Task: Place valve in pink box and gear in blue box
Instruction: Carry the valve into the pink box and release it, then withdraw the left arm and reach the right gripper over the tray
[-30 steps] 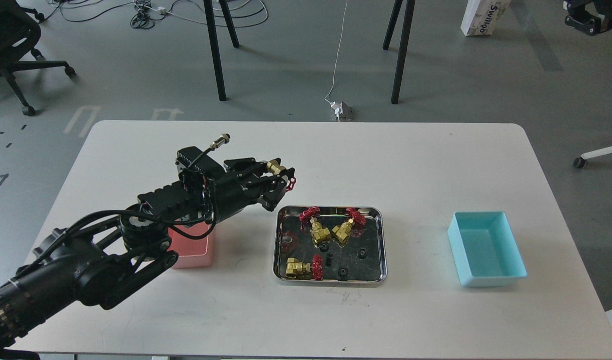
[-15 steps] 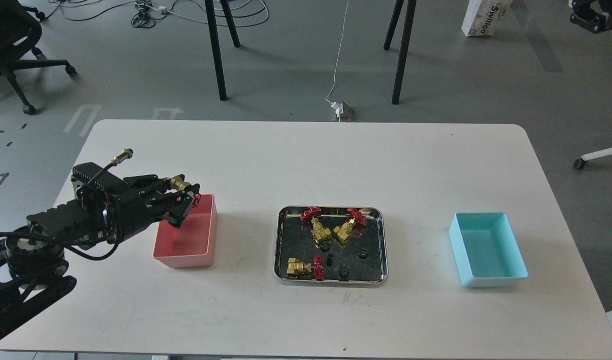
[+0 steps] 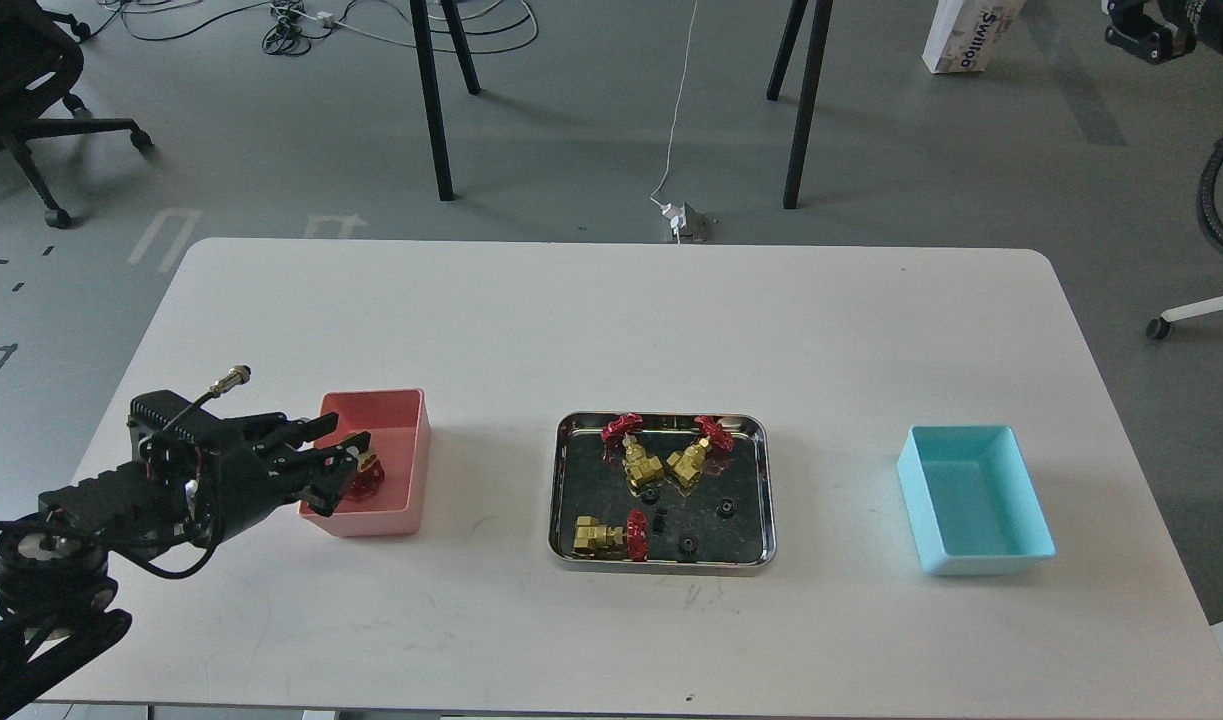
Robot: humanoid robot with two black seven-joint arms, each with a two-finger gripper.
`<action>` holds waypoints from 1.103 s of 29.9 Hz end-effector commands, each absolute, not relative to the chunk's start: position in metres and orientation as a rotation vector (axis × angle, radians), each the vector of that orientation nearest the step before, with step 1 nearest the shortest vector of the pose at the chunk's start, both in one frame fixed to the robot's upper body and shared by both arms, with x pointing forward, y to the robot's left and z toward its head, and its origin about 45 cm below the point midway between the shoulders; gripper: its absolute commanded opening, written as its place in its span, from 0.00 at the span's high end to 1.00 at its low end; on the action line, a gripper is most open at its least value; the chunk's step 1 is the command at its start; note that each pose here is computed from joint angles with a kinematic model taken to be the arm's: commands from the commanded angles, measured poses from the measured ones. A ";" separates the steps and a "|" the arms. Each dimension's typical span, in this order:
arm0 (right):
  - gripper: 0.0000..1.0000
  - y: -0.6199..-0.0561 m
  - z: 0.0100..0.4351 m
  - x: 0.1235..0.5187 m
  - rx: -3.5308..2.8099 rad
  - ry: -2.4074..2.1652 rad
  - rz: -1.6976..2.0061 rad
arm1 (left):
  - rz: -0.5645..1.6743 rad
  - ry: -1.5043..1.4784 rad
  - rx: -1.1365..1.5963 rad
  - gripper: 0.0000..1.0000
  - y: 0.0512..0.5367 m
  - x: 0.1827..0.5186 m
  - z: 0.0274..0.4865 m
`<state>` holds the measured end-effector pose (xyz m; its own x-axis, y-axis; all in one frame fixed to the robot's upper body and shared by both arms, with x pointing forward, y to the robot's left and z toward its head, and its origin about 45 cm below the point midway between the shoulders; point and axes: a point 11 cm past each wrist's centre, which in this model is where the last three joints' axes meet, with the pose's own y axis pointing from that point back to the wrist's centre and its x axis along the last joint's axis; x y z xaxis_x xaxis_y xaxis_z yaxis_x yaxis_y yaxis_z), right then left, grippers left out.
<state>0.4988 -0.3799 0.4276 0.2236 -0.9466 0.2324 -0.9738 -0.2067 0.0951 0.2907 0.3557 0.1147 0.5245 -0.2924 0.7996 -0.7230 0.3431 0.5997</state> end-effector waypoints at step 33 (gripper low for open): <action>0.01 -0.130 0.170 0.352 1.707 0.504 0.800 | 1.254 -0.922 0.374 0.11 0.350 0.459 0.486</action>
